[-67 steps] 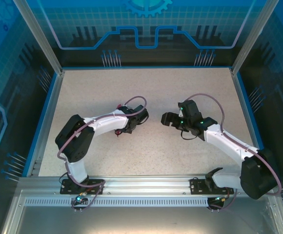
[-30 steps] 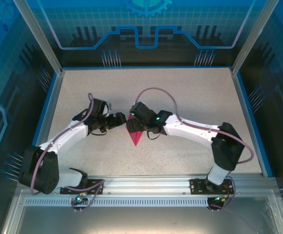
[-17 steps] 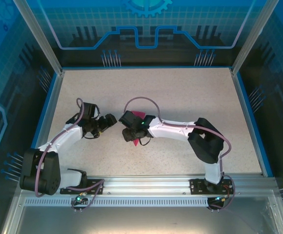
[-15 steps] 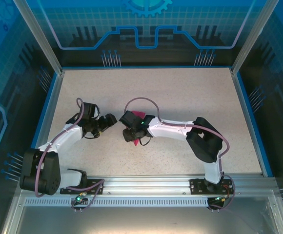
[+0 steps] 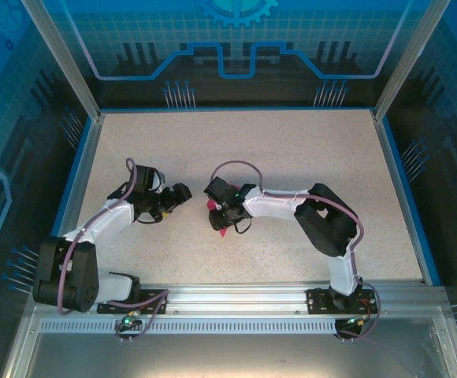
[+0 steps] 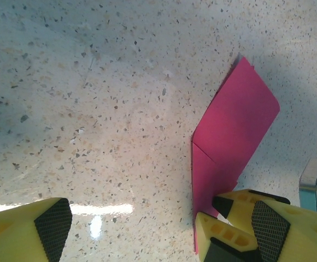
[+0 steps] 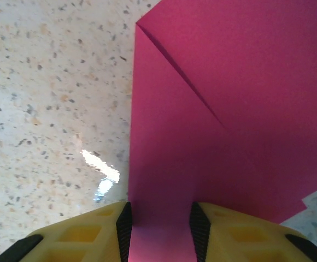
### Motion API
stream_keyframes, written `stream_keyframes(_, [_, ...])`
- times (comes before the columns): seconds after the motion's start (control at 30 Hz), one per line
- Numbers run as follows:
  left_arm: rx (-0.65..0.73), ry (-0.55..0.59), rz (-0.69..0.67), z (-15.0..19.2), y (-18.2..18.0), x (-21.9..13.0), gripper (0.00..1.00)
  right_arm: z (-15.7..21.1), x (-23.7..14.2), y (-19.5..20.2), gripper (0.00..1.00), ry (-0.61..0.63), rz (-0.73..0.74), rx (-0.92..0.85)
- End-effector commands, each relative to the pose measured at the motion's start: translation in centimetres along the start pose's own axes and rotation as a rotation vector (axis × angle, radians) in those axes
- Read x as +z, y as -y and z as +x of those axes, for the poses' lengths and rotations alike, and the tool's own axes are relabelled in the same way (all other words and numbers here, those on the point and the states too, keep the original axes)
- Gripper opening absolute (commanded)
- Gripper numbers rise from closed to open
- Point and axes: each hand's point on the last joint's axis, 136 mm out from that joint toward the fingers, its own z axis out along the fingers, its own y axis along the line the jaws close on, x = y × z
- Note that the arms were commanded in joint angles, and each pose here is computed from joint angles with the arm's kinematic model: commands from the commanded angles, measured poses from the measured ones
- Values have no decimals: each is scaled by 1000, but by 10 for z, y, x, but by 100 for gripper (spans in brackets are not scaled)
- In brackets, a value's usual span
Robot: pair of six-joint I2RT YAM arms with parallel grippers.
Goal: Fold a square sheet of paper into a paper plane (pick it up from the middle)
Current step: Move the paper to the center of the table.
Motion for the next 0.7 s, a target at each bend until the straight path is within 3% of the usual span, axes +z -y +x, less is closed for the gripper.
stream_keyframes(0.0, [5, -17, 47, 0, 8, 1, 89, 13, 5, 6, 35, -47, -30, -62])
stream_keyframes(0.4, [85, -112, 133, 20, 32, 13, 85, 44, -12, -17, 36, -66, -273, -375])
stream_keyframes(0.67, [81, -221, 204, 47, 39, 33, 80, 44, -23, -6, 37, -21, -391, -308])
